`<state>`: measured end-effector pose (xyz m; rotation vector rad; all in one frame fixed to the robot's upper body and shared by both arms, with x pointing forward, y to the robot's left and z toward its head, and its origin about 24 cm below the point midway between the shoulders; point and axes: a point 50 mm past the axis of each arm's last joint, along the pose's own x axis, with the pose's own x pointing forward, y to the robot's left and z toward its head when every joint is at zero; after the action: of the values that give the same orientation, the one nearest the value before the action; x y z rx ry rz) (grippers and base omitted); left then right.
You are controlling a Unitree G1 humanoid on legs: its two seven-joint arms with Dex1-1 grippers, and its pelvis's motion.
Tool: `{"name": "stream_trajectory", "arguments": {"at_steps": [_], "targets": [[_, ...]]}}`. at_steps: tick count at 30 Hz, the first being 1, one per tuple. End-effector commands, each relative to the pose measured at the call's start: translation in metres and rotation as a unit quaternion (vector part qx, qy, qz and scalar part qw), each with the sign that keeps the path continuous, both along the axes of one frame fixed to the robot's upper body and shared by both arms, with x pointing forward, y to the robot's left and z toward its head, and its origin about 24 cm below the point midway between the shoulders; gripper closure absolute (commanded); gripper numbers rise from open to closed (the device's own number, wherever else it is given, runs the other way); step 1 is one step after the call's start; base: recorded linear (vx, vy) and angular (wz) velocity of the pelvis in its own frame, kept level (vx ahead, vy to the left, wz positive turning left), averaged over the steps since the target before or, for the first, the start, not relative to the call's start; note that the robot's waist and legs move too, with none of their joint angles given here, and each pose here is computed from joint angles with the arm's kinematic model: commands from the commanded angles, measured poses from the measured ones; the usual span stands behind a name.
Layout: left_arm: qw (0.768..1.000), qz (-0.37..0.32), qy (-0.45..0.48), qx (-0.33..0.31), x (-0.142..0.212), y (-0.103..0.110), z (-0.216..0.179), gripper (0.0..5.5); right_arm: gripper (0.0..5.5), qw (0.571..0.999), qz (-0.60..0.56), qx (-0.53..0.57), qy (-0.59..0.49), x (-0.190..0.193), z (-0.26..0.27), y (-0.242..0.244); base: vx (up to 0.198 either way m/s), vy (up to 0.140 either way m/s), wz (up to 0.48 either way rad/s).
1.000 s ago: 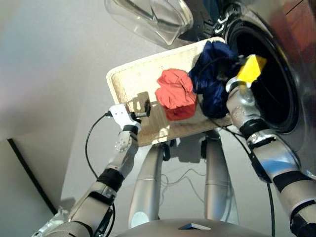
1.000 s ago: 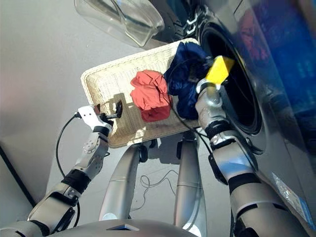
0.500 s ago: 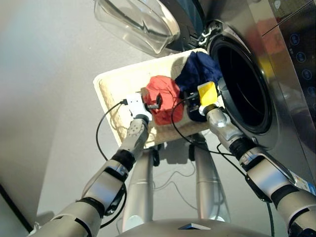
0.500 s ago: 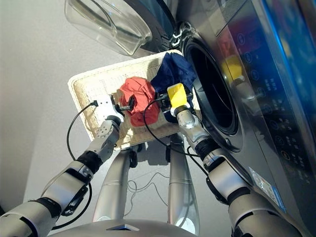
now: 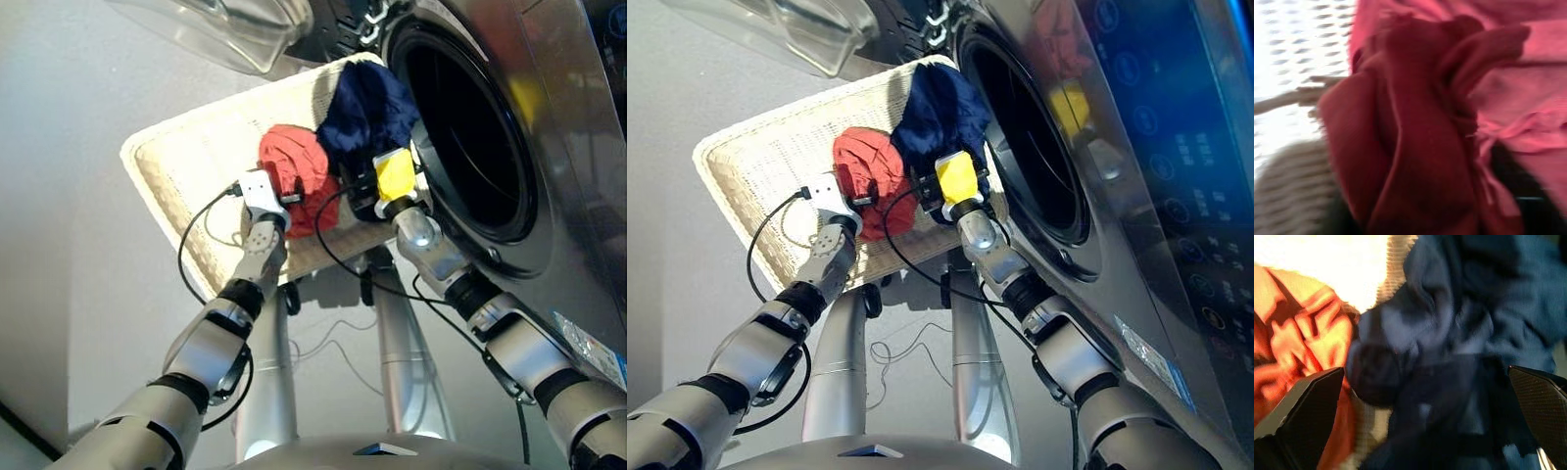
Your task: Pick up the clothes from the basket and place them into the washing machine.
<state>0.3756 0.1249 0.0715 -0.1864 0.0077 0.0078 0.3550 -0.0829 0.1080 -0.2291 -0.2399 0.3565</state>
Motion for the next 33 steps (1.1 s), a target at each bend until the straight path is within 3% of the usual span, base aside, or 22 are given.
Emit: {"name": "stream_trajectory", "arguments": {"at_steps": [1, 10, 18, 26, 33], "targets": [[1.0, 0.001, -0.023, -0.006, 0.002, -0.004, 0.009, 5.5, 0.0, 0.997, 0.049, 0.027, -0.049, -0.008, 0.017, 0.025, 0.0, 0.0, 0.0], [0.992, -0.044, -0.085, -0.084, -0.012, -0.025, 0.021, 5.5, 0.0, 0.997, 0.019, -0.065, -0.026, -0.013, -0.018, -0.001, 0.039, -0.006, 0.17], [0.981, -0.085, -0.11, -0.133, -0.03, -0.029, 0.019, 5.5, 0.0, 0.983, 0.016, -0.183, -0.021, -0.024, -0.047, -0.014, 0.006, -0.001, 0.03], [0.958, -0.17, -0.14, -0.184, -0.058, -0.04, 0.024, 5.5, 0.0, 0.931, 0.065, -0.35, -0.076, -0.04, -0.067, -0.019, -0.022, -0.005, 0.031], [0.941, -0.216, -0.129, -0.228, -0.069, -0.054, 0.025, 5.5, 0.0, 0.869, 0.113, -0.44, -0.195, -0.038, -0.048, 0.006, 0.0, 0.0, 0.0]]}}
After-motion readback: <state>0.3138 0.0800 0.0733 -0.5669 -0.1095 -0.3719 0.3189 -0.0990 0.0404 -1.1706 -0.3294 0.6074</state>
